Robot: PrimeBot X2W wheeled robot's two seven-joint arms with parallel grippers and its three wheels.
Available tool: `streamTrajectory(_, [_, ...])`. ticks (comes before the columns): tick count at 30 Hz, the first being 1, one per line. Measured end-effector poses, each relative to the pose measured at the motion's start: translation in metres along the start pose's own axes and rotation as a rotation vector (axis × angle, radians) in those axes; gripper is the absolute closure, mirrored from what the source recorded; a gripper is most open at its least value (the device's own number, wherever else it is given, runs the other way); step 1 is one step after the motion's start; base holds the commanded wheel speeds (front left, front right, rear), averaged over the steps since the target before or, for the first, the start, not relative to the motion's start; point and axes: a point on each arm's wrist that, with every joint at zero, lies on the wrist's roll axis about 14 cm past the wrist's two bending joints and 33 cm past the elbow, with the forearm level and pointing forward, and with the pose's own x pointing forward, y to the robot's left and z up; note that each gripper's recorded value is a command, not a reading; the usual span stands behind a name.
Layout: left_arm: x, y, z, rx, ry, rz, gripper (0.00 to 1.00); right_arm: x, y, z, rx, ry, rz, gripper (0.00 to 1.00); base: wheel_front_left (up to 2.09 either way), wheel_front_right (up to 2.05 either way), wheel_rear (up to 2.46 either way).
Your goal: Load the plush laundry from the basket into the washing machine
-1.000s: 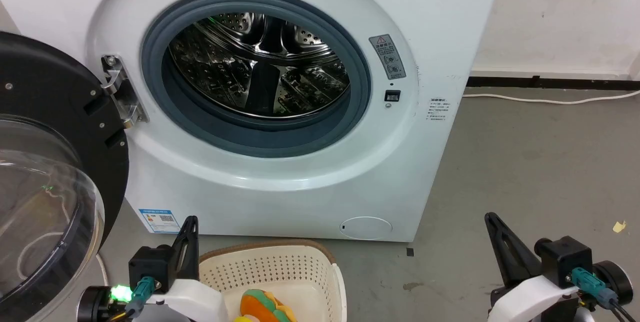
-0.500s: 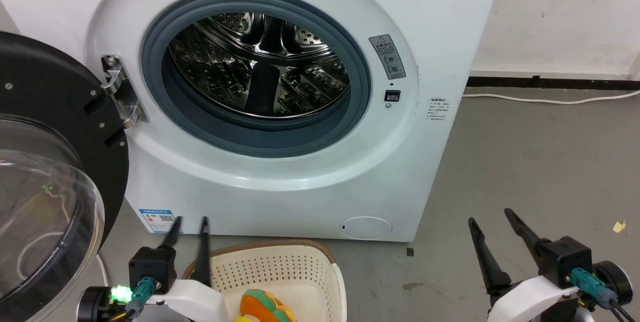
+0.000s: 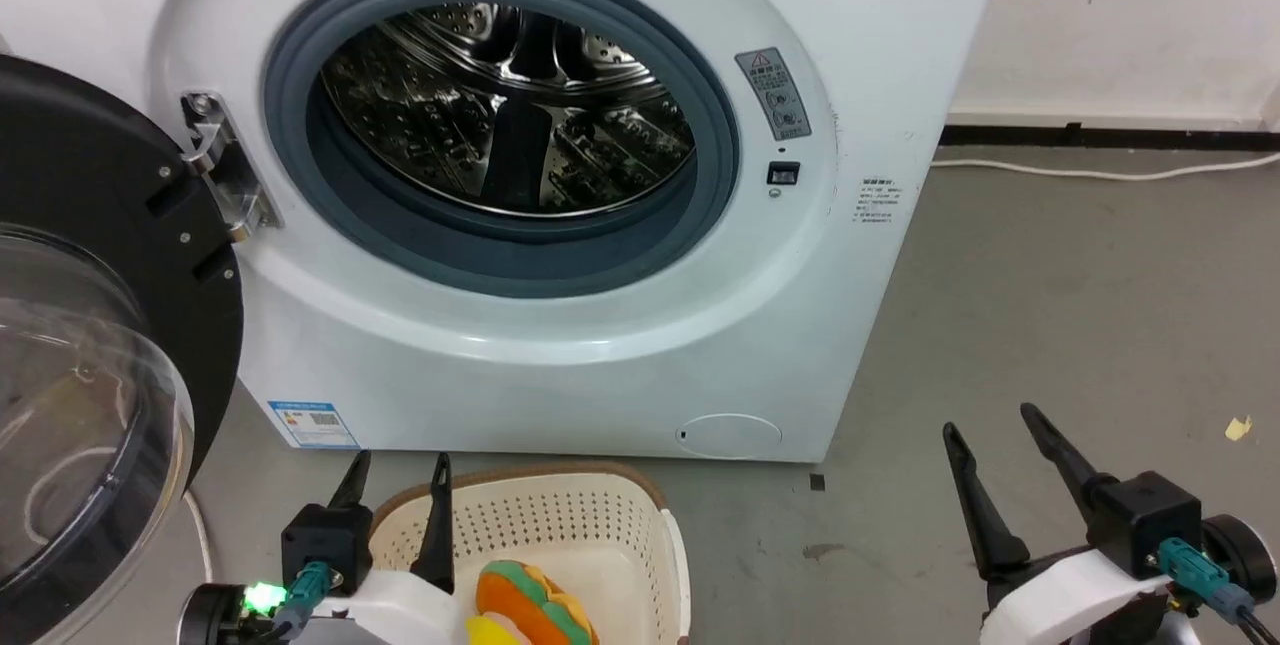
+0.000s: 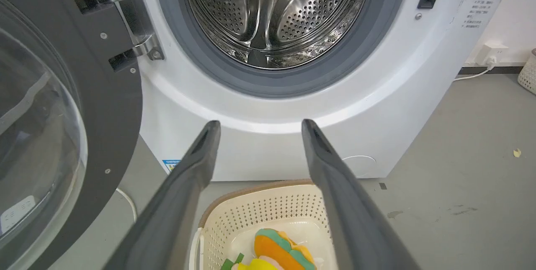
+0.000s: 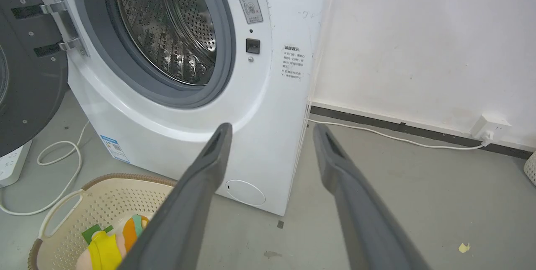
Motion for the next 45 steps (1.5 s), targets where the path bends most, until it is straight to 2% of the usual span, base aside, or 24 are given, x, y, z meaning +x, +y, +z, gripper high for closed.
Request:
streamTrajectory(23, [0.033,-0.017,-0.091,-0.005,0.306,-0.097,0.0,0.018,-0.007,-0.024,0.016,0.037,-0.016,0.0,0.0,0.0,0.0])
streamTrajectory(32, [0.037,-0.023,-0.145,0.018,0.52,-0.144,0.0,0.027,-0.012,-0.036,0.026,0.053,-0.028,0.0,0.0,0.0,0.0])
streamTrajectory(45, [0.047,-0.024,-0.205,0.045,0.729,-0.198,0.0,0.039,-0.021,-0.058,0.054,0.089,-0.053,0.0,0.0,0.0,0.0])
